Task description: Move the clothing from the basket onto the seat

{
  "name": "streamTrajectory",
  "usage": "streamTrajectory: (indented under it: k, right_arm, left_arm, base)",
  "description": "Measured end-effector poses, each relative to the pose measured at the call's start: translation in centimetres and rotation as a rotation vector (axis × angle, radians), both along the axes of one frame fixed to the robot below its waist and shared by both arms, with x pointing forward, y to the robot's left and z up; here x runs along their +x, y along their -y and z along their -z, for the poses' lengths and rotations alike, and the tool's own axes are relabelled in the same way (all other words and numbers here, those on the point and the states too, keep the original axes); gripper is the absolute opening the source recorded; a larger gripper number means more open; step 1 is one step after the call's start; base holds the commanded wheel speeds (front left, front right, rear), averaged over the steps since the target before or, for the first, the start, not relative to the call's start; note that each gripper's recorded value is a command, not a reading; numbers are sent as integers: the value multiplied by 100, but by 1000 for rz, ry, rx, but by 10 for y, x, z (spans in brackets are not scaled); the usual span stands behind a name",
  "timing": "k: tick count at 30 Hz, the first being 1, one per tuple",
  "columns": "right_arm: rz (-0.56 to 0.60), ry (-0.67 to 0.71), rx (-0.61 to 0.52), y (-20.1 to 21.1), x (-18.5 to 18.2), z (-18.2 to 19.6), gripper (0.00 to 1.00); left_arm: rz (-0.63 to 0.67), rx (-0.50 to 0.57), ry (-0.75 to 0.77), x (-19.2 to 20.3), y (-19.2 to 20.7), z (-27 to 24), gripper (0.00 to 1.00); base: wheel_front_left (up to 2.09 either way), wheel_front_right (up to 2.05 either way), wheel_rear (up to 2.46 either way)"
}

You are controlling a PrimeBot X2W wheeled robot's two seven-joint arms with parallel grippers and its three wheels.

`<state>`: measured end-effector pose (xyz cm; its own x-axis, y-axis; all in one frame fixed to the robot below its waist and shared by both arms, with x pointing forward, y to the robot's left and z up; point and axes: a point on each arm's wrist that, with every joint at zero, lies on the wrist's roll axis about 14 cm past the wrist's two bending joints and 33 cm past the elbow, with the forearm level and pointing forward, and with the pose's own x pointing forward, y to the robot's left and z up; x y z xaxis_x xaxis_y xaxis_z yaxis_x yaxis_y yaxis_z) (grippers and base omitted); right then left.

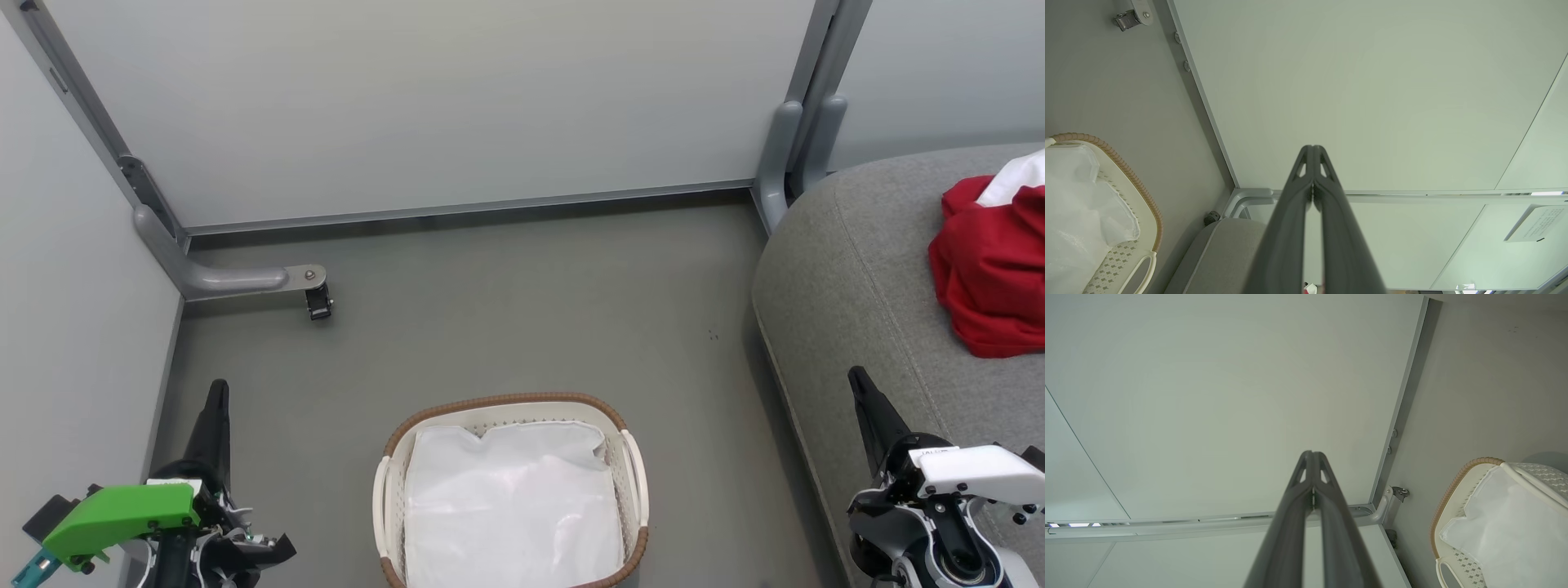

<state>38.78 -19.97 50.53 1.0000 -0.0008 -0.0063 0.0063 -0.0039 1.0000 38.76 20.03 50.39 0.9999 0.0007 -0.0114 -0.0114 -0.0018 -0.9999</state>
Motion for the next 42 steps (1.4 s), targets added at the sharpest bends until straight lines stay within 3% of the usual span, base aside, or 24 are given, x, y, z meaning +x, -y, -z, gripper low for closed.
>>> streamTrajectory:
  k: [42]
  right_arm:
    - [0,0,2,0,0,0,0]
  left_arm:
    - [0,-1,0,0,0,0,0]
  base:
    - [0,0,0]
